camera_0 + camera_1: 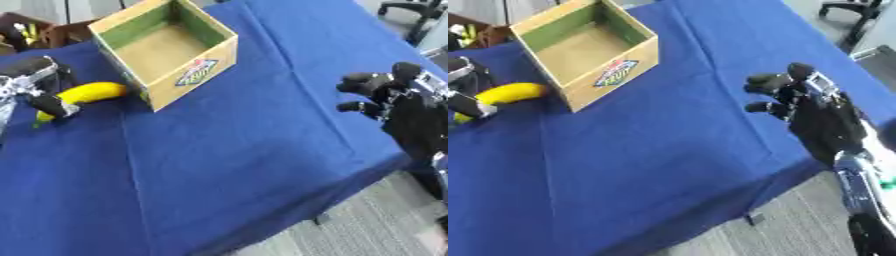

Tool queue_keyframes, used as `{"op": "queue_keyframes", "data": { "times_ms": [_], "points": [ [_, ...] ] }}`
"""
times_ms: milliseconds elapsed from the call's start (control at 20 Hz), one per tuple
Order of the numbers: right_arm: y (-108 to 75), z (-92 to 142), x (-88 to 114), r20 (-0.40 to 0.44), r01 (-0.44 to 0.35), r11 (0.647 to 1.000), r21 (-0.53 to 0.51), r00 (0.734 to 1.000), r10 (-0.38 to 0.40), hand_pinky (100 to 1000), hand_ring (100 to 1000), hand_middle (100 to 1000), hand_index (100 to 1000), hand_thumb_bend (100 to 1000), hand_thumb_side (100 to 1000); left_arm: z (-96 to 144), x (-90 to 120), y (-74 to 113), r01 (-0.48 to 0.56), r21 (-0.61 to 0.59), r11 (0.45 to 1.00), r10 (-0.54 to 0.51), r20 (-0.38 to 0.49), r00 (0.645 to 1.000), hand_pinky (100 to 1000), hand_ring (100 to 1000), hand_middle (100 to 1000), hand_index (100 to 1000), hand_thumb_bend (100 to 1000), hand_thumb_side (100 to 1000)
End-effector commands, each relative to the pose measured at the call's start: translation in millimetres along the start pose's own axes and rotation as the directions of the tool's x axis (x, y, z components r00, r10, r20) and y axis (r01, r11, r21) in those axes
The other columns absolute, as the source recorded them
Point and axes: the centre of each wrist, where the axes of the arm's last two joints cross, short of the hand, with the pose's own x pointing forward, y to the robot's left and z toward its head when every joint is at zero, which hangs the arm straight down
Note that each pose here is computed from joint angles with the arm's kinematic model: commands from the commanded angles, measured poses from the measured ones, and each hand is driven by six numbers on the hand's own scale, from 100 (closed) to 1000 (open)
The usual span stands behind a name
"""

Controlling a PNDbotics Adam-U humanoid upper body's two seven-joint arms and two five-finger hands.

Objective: Pick up objects on the table and place them in the box.

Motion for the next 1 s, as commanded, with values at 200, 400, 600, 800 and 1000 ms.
{"op": "queue_keyframes", "data": {
  "times_ms": [200,400,600,800,1000],
  "points": [
    [-0.8,-2,7,0.016,-0.019,1.000,0.011,1.000,0.019,747,861,759,599,100,777,3,-3,12.7,-0.020,0.024,1.000,0.020,-0.001,1.000,257,265,305,403,235,150],
    [-1.3,-1,7,0.014,-0.016,1.000,0.010,1.000,0.016,748,861,760,600,100,778,5,-3,20.6,-0.037,0.057,0.998,0.037,0.006,0.999,247,253,291,391,219,141],
    [-1.8,0,7,0.011,-0.013,1.000,0.010,1.000,0.013,748,862,760,600,100,779,7,-4,27.1,-0.045,0.079,0.996,0.045,0.008,0.999,243,247,284,384,218,134],
    [-2.1,0,7,0.010,-0.011,1.000,0.010,1.000,0.011,749,862,760,600,100,780,8,-4,29.0,-0.036,0.073,0.997,0.036,0.002,0.999,356,353,397,502,338,188],
    [-2.0,0,6,0.010,-0.010,1.000,0.011,1.000,0.009,749,862,760,600,100,780,7,-4,27.7,-0.012,0.046,0.999,0.012,-0.006,1.000,395,391,435,540,365,201]
  ]
}}
